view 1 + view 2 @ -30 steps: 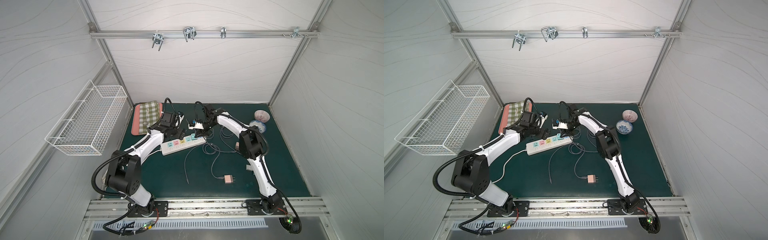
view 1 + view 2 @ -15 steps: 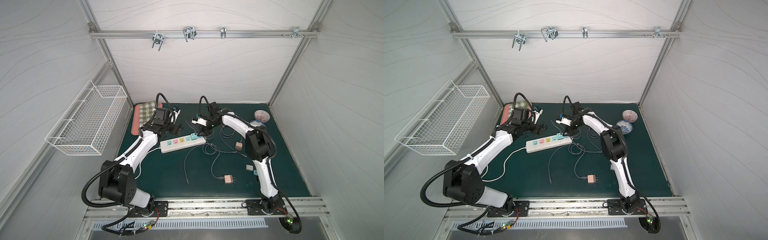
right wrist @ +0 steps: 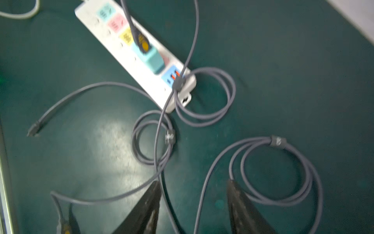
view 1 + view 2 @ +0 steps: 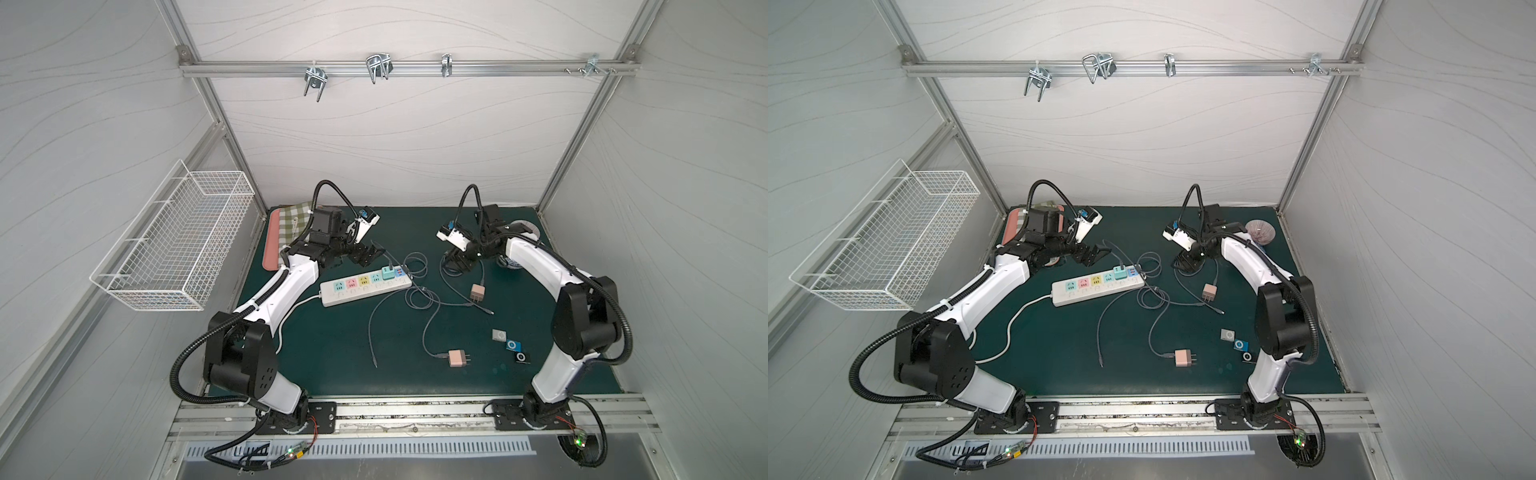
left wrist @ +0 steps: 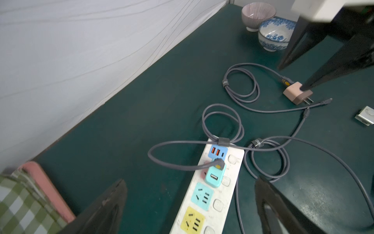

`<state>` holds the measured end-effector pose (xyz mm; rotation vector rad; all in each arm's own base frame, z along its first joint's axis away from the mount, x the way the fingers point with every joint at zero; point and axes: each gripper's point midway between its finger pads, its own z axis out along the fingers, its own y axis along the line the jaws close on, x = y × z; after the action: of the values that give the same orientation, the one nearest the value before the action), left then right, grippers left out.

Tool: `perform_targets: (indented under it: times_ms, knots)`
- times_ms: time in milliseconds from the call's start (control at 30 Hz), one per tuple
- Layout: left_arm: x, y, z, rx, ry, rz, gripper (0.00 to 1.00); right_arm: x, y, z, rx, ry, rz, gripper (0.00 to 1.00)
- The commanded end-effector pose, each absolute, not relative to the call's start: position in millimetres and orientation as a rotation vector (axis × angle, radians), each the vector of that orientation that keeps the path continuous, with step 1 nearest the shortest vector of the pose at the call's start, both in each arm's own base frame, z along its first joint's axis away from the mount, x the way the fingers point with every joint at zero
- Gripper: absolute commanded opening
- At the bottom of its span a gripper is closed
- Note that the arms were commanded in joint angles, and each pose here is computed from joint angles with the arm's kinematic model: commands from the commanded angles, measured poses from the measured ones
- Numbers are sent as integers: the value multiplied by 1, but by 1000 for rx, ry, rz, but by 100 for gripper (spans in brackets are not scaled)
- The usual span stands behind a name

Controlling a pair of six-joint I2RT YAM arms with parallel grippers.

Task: Charge mp3
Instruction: Pick up the charging cable from the center of the board.

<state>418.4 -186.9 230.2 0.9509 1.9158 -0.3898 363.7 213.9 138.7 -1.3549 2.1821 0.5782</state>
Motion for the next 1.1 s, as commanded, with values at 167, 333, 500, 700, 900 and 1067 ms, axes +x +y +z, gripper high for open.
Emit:
perform_targets:
  times_ms: [167, 333, 500, 700, 900, 1067]
  knots:
    - [442, -231, 269, 1053, 1696, -443, 99, 350, 212, 139, -1350, 2174, 626, 50]
    - [433, -244, 254, 1123, 1685, -447, 99, 335, 246, 120, -1470, 2197, 671, 50]
    - [428, -238, 248, 1123, 1699, -409, 99, 352, 281, 114, -1350, 2230, 779, 48]
    - [422, -219, 243, 1106, 1728, -319, 97, 358, 300, 83, -1414, 2253, 740, 50]
    - [419, -195, 246, 1022, 1754, -294, 95, 355, 317, 63, -1443, 2309, 798, 49]
    - [415, -183, 247, 992, 1765, -267, 94, 349, 328, 54, -1492, 2310, 787, 49]
